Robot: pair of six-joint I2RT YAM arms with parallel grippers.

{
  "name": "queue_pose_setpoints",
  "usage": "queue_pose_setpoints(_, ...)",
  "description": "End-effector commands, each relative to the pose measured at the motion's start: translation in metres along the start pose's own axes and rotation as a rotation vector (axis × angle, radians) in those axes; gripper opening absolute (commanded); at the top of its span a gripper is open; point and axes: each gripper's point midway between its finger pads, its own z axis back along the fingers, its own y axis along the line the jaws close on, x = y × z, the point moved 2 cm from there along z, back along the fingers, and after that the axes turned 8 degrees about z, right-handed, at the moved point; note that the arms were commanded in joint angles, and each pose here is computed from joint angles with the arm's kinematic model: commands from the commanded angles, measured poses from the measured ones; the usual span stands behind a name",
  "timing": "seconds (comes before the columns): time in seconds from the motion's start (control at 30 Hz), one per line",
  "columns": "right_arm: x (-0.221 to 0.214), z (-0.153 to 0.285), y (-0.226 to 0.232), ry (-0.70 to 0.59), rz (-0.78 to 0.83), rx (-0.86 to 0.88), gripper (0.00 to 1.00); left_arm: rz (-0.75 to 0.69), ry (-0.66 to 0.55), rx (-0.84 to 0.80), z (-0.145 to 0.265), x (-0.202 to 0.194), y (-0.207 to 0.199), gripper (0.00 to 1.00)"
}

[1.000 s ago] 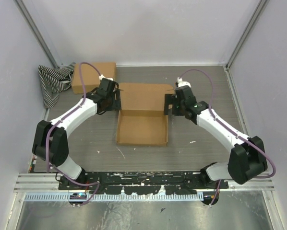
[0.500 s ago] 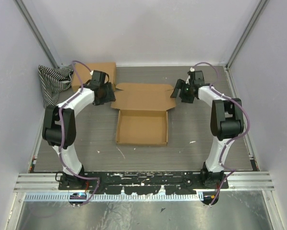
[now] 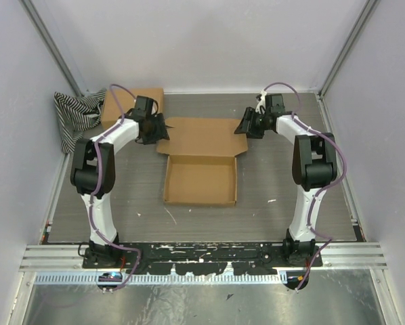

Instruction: Fold the paper box

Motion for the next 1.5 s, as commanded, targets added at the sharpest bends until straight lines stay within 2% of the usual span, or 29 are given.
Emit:
queue_pose_setpoints(0.0,0.013,0.002,0.01,-0.011,0.036,0.041,0.56,0.014,-0.02,-0.079,0.005,0.016,-0.02,0.65)
queue_pose_setpoints(0.2,0.018,0.009,0.009,-0.019,0.045,0.009,0.51,0.017,-0.034,-0.122,0.013,0.02,-0.03,0.61)
queue_pose_setpoints(0.4,0.023,0.017,0.01,-0.021,0.06,-0.028,0.49,-0.007,-0.039,-0.163,0.019,0.017,-0.045,0.47)
queue_pose_setpoints(0.53,0.027,0.019,0.011,-0.018,0.078,-0.052,0.48,-0.038,-0.052,-0.174,0.021,0.016,-0.055,0.44)
queue_pose_setpoints(0.9,0.026,0.007,0.012,0.052,0.162,-0.188,0.48,-0.149,-0.039,-0.16,0.013,0.01,-0.087,0.43)
queue_pose_setpoints(1.47,0.018,0.001,0.02,0.09,0.217,-0.261,0.48,-0.254,0.021,-0.075,-0.005,-0.006,-0.097,0.43)
